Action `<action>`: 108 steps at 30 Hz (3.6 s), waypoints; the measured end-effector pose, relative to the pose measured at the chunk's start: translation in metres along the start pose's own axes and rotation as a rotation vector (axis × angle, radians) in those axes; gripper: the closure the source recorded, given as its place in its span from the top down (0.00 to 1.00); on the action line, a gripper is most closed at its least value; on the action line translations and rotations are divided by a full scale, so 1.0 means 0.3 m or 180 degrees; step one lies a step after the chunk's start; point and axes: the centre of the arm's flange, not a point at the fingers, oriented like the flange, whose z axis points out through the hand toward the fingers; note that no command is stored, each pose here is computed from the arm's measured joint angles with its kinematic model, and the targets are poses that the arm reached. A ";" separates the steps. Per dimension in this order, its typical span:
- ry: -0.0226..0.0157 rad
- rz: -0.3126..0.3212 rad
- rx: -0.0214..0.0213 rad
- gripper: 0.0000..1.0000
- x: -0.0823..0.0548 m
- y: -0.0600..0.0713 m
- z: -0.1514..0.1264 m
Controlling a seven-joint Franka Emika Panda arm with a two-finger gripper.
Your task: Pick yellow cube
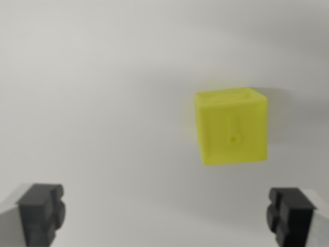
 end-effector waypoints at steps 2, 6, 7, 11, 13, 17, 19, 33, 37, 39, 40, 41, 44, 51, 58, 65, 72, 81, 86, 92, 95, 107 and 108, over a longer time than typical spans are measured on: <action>0.0000 -0.0023 0.0000 1.00 0.005 0.007 0.017; 0.0001 -0.0070 0.0001 1.00 0.017 0.021 0.051; 0.0002 -0.0082 0.0002 1.00 0.019 0.025 0.059; 0.0004 -0.0128 0.0003 1.00 0.031 0.039 0.092; 0.0006 -0.0152 0.0004 1.00 0.037 0.046 0.108; 0.0006 -0.0199 0.0005 1.00 0.048 0.060 0.142; 0.0006 -0.0222 0.0005 1.00 0.053 0.067 0.159; 0.0011 -0.0385 0.0010 1.00 0.092 0.116 0.277; 0.0013 -0.0430 0.0011 1.00 0.104 0.130 0.308; 0.0015 -0.0440 0.0012 1.00 0.108 0.135 0.322; 0.0015 -0.0441 0.0012 1.00 0.109 0.136 0.330; 0.0014 -0.0443 0.0012 1.00 0.109 0.137 0.338; 0.0014 -0.0447 0.0012 1.00 0.110 0.137 0.363; 0.0014 -0.0459 0.0012 1.00 0.111 0.137 0.422; 0.0015 -0.0470 0.0012 1.00 0.112 0.138 0.477; 0.0018 -0.0477 0.0013 1.00 0.113 0.138 0.487; 0.0018 -0.0477 0.0013 0.00 0.113 0.138 0.487; 0.0020 -0.0480 0.0011 0.00 0.113 0.138 0.441; 0.0019 -0.0481 0.0010 0.00 0.113 0.139 0.400; 0.0018 -0.0481 0.0010 0.00 0.113 0.139 0.351; 0.0019 -0.0481 0.0010 0.00 0.112 0.139 0.325; 0.0018 -0.0481 0.0010 0.00 0.112 0.140 0.225; 0.0018 -0.0481 0.0010 0.00 0.112 0.140 0.217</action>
